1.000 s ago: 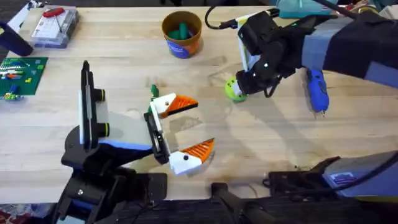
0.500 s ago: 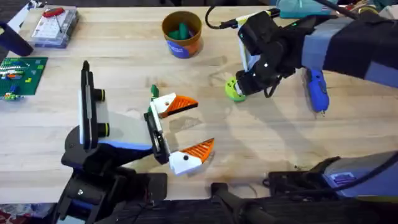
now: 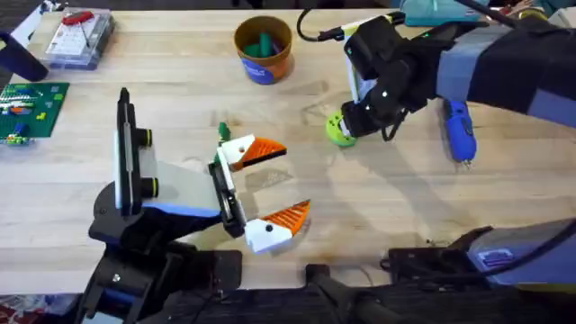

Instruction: Pick up the gripper from the table and insert it into the empty holder that is missing its gripper. Then pick up a screw, insert it into the mounting hole, and use the screwdriver to tighten it. Finally, clean up the table by picking up the vegetable and placing it into the bucket.

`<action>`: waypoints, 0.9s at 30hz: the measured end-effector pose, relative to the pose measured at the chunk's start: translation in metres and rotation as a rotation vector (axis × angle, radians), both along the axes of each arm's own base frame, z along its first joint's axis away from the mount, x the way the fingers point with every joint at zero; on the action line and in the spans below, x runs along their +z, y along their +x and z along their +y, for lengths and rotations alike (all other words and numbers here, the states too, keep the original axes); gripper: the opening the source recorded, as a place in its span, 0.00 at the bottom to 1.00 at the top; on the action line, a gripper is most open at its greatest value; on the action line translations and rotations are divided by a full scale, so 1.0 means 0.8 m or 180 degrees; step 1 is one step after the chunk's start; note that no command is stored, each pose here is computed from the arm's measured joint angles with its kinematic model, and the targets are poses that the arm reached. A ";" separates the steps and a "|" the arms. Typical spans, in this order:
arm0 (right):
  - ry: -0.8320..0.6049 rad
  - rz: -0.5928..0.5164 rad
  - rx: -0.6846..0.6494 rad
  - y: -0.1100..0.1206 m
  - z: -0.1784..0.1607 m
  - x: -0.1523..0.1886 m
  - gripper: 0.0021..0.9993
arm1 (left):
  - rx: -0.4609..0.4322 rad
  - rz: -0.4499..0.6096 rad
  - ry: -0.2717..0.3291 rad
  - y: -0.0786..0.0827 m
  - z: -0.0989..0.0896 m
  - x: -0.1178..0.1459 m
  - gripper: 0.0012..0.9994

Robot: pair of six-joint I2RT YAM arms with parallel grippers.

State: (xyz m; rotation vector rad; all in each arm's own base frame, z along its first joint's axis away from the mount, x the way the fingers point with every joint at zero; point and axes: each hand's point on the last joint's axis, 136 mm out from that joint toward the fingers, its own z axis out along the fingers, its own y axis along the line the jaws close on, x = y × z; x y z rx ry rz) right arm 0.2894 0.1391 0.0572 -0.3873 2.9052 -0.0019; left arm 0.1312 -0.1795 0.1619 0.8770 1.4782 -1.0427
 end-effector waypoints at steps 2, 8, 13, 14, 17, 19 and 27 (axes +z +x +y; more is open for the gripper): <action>-0.0002 0.0001 0.0000 0.000 0.000 0.000 0.01 | 0.0000 0.0001 0.0000 0.000 0.000 0.000 0.99; -0.0011 0.0021 0.0008 0.000 0.000 0.027 0.01 | 0.0000 0.0000 0.0001 0.000 0.000 0.000 0.99; 0.0069 -0.0134 0.0052 0.011 0.007 0.092 0.00 | 0.0000 0.0000 0.0000 0.000 0.000 0.000 0.99; 0.0095 -0.0195 0.0074 0.015 0.009 0.107 0.00 | 0.0000 0.0000 0.0000 0.000 0.000 0.000 0.99; 0.0123 -0.0280 0.0133 0.018 0.010 0.148 0.00 | 0.0000 -0.0001 0.0000 0.000 0.000 0.000 0.99; 0.0130 -0.0322 0.0181 0.018 0.010 0.169 0.00 | 0.0000 0.0001 0.0000 0.000 0.000 0.000 0.99; 0.0155 -0.0461 0.0471 0.008 0.014 0.239 0.00 | -0.0001 0.0000 0.0000 0.000 0.000 0.000 0.99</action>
